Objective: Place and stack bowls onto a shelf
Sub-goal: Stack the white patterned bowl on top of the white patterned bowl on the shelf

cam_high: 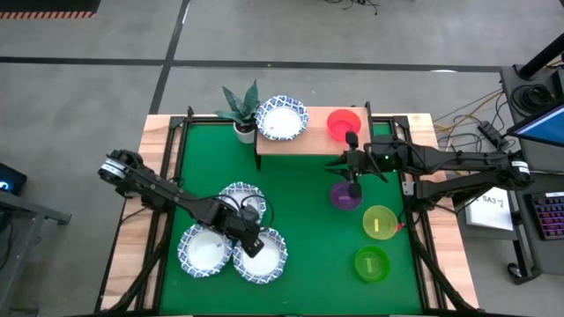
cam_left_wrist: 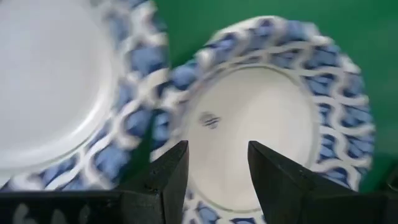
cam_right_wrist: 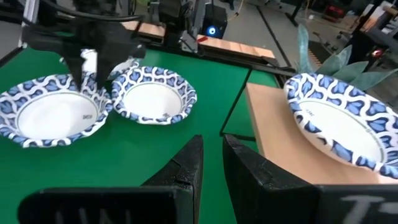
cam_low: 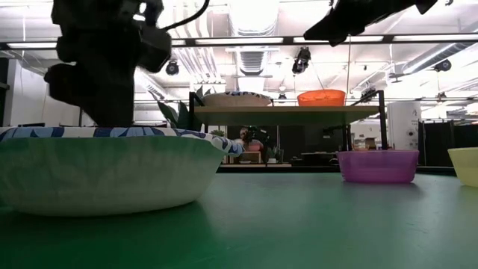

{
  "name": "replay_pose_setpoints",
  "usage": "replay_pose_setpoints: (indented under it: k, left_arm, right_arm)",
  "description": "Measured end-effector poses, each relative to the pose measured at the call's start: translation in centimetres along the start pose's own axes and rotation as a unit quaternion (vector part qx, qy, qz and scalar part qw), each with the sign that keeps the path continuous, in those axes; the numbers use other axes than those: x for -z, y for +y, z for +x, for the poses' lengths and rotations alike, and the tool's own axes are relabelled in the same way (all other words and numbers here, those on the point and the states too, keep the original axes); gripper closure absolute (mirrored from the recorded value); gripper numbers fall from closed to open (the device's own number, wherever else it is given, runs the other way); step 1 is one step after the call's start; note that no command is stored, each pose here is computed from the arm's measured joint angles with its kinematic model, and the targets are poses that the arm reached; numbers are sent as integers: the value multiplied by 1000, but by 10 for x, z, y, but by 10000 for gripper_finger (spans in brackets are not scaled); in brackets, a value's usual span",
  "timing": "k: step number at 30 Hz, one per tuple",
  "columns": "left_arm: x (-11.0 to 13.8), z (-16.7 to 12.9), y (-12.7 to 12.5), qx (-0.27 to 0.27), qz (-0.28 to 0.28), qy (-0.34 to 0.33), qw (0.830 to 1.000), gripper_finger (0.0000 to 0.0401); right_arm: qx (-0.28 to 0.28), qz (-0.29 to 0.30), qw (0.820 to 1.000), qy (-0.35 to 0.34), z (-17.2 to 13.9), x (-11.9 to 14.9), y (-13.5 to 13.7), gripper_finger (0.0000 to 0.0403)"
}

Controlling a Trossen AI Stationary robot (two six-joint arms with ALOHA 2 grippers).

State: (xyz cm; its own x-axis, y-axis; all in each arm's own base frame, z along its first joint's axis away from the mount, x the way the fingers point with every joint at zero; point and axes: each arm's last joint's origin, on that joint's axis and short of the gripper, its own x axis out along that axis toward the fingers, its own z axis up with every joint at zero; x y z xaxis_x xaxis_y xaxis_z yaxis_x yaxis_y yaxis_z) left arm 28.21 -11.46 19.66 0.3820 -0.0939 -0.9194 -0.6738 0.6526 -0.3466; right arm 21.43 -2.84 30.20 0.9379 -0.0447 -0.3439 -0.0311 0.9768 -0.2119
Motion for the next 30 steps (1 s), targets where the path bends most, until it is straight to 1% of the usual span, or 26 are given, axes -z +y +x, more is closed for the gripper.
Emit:
replay_pose_setpoints:
  k: [2, 4, 9, 13, 18, 23, 27, 30]
  left_arm:
    - [-1, 0, 4, -17, -32, 4, 999, 252]
    - [-2, 0, 7, -30, -46, 5, 998, 252]
    - [-13, 0, 11, -35, -41, -5, 999, 252]
    - [-35, 0, 18, -39, -47, -44, 997, 252]
    - [-56, 0, 25, -30, -43, -69, 996, 252]
    - [-61, 0, 23, -13, -36, -75, 996, 252]
    - [-60, 1, 23, -13, -41, -74, 996, 252]
    - [-60, 8, 25, -23, -42, -69, 996, 252]
  right_arm:
    - [-2, 0, 1000, 3, 0, 1, 1, 351]
    - [-2, 0, 1000, 3, -1, 0, 1, 351]
    - [-1, 0, 1000, 2, -5, 0, 1, 351]
    - [-3, 0, 1000, 8, -8, 1, 1, 351]
    - [-8, 8, 1000, 29, -13, 5, 3, 351]
    - [-12, 24, 999, 46, -15, 8, 4, 351]
    - [-13, 24, 998, 49, -15, 8, 4, 351]
    - [-13, 22, 999, 49, -15, 8, 4, 351]
